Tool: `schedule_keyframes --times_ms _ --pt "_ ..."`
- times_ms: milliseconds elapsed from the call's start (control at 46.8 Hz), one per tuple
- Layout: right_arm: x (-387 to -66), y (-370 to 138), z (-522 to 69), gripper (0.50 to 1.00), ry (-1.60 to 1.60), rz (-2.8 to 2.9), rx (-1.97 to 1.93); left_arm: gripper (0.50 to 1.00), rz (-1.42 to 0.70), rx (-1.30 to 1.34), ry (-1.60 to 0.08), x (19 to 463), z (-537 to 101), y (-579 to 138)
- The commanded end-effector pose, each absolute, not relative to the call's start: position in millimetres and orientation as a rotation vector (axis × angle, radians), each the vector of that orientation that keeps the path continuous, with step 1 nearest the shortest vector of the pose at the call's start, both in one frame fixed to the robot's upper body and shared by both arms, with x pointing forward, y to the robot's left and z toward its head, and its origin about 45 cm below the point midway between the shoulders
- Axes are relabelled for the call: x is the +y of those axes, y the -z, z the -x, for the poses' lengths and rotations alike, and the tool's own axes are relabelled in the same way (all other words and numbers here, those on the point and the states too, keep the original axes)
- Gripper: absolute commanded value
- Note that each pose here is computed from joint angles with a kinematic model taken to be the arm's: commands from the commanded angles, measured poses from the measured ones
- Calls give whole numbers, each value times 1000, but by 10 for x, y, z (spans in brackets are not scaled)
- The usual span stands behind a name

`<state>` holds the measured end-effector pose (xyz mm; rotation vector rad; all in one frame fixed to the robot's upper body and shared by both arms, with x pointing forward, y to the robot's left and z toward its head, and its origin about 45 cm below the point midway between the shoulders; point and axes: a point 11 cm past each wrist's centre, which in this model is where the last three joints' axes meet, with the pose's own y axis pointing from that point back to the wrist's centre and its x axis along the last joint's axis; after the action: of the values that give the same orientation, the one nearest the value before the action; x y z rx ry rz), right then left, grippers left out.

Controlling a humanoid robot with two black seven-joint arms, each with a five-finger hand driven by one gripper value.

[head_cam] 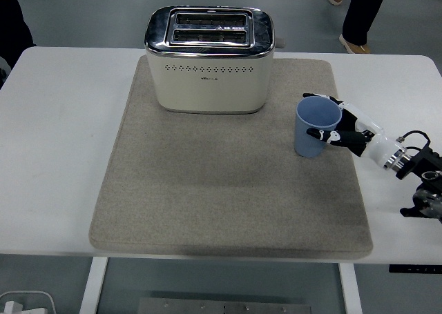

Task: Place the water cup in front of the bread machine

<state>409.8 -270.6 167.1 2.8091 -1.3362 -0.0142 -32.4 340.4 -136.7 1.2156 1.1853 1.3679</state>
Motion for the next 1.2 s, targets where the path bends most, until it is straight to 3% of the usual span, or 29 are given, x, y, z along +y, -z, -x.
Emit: schedule_keyframes --times_ms 0,128,577,1175 --pt "-2693 -1677 -4100 650 14 -2813 -1335 1000 -1216 1185 -1368 3404 323 1367" --pt "-2656 -1700 -4095 617 11 -2828 -1323 1000 -1216 1185 -1368 3404 323 1367" --pt "-2334 -1841 -4092 615 -5 -2926 -1252 1000 -1216 1185 -1368 3404 323 1367" --pt "-1454 -1978 -4122 617 -138 -3025 -1083 1000 -1216 1185 -1368 3404 323 1367"
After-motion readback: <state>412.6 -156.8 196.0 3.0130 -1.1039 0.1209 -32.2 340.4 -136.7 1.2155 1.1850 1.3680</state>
